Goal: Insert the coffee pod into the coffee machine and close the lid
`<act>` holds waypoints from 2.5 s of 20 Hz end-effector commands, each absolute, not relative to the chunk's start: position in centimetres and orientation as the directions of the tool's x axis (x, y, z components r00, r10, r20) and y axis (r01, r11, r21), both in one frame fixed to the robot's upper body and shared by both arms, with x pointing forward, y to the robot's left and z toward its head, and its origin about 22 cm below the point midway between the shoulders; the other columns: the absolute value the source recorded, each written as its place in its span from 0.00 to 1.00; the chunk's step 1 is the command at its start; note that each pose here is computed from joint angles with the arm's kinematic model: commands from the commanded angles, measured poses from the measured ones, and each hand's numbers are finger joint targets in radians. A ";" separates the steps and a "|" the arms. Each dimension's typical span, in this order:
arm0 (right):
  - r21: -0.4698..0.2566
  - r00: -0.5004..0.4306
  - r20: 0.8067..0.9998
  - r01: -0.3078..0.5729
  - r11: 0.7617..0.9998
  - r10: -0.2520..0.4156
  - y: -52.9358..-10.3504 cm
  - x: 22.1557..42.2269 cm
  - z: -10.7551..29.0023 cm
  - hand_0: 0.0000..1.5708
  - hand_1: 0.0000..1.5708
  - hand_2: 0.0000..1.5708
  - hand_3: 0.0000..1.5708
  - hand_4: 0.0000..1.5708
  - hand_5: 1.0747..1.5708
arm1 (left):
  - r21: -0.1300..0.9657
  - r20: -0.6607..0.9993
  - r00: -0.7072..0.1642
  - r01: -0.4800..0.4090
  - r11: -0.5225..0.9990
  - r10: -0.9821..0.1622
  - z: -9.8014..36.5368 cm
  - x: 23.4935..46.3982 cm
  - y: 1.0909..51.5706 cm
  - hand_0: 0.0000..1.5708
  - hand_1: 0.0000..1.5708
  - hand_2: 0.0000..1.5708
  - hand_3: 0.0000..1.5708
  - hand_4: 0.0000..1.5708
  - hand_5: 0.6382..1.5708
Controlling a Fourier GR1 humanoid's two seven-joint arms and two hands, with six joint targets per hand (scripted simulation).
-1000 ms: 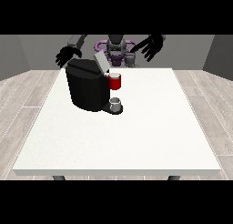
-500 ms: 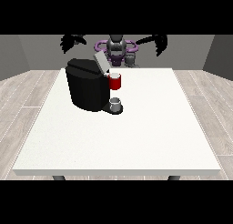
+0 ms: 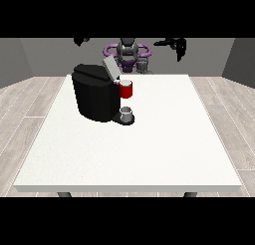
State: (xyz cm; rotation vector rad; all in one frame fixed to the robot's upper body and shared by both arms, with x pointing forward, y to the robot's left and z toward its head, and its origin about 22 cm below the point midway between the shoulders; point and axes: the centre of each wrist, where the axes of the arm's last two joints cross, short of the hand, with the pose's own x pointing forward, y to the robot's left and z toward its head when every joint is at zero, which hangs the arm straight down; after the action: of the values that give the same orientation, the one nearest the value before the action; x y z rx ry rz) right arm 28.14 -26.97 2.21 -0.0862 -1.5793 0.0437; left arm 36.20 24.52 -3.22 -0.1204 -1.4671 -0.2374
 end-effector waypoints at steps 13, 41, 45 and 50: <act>-0.104 -0.084 0.992 -0.074 0.992 0.098 -26.2 31.8 4.8 0.00 0.00 0.00 0.00 0.00 1.00 | -0.005 1.000 -0.001 0.221 0.975 0.005 -3.1 31.5 25.5 0.00 0.00 0.00 0.00 0.00 1.00; -0.170 -0.152 0.977 -0.156 0.973 0.146 -23.5 38.7 7.1 0.00 0.00 0.00 0.00 0.00 1.00 | 0.058 0.991 -0.127 0.122 0.991 -0.043 2.4 30.1 26.5 0.00 0.00 0.00 0.00 0.00 1.00; -0.178 -0.194 0.970 -0.178 0.968 0.143 -20.6 39.3 8.0 0.00 0.00 0.00 0.00 0.00 1.00 | 0.054 0.990 -0.136 0.125 0.991 -0.037 2.1 30.6 26.3 0.00 0.00 0.00 0.00 0.00 1.00; -0.192 -0.205 0.967 -0.184 0.964 0.153 -20.5 39.1 8.0 0.00 0.00 0.00 0.00 0.00 1.00 | 0.035 0.994 -0.108 0.117 0.993 -0.022 1.2 29.6 29.7 0.00 0.00 0.00 0.00 0.00 1.00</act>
State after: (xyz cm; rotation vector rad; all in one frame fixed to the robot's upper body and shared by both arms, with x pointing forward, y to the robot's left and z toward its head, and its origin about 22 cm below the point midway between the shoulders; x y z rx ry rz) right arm 38.85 -21.55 7.55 0.0105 -1.7502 0.2830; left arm 30.20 26.90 2.27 -0.0683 -1.6842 -0.1348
